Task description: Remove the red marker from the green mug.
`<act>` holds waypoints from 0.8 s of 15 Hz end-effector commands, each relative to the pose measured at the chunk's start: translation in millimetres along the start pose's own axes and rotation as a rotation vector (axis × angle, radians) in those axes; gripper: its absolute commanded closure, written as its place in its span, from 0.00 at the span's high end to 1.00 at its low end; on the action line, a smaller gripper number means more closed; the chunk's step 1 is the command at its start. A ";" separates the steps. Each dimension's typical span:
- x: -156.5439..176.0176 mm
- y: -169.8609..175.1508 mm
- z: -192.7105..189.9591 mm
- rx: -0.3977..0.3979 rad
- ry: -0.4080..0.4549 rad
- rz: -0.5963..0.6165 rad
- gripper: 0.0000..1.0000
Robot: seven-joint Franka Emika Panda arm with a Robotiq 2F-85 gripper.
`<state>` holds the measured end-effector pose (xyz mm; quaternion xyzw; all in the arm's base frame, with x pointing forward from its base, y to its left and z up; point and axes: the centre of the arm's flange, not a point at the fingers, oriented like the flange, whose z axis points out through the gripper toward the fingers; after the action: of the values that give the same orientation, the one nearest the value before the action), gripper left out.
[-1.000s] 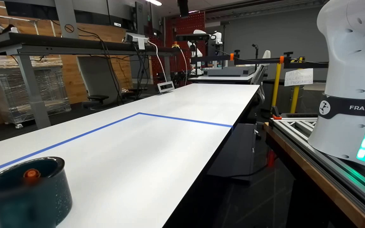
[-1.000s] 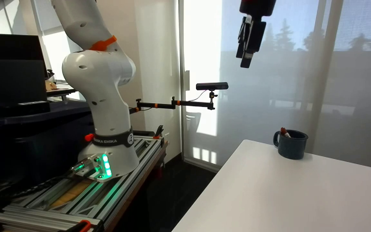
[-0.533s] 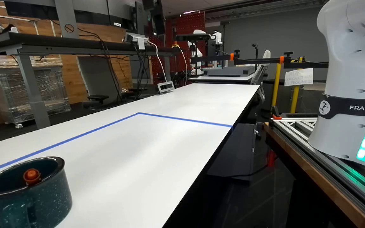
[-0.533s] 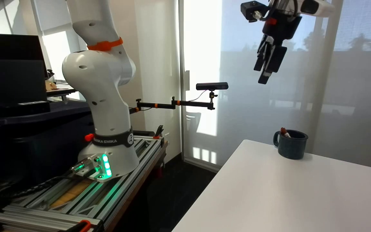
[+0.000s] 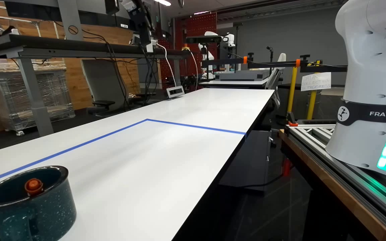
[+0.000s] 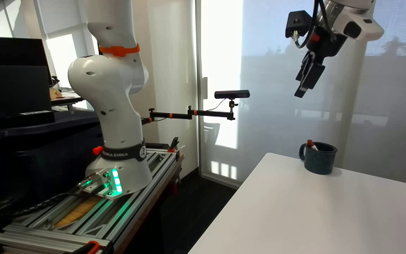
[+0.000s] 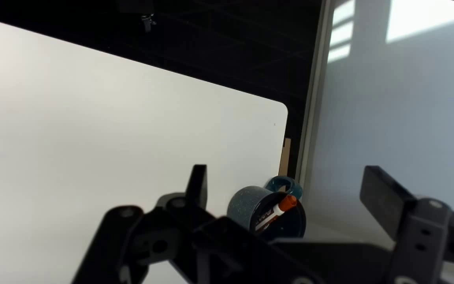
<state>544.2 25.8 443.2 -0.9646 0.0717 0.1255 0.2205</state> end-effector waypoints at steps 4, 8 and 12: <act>33.5 -18.7 24.6 0.047 0.008 0.222 1.00; 45.8 -20.6 40.5 0.045 0.016 0.320 1.00; 57.5 -20.8 57.5 0.041 0.011 0.375 1.00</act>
<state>577.4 53.7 391.1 -0.9379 0.2315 0.1558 0.2060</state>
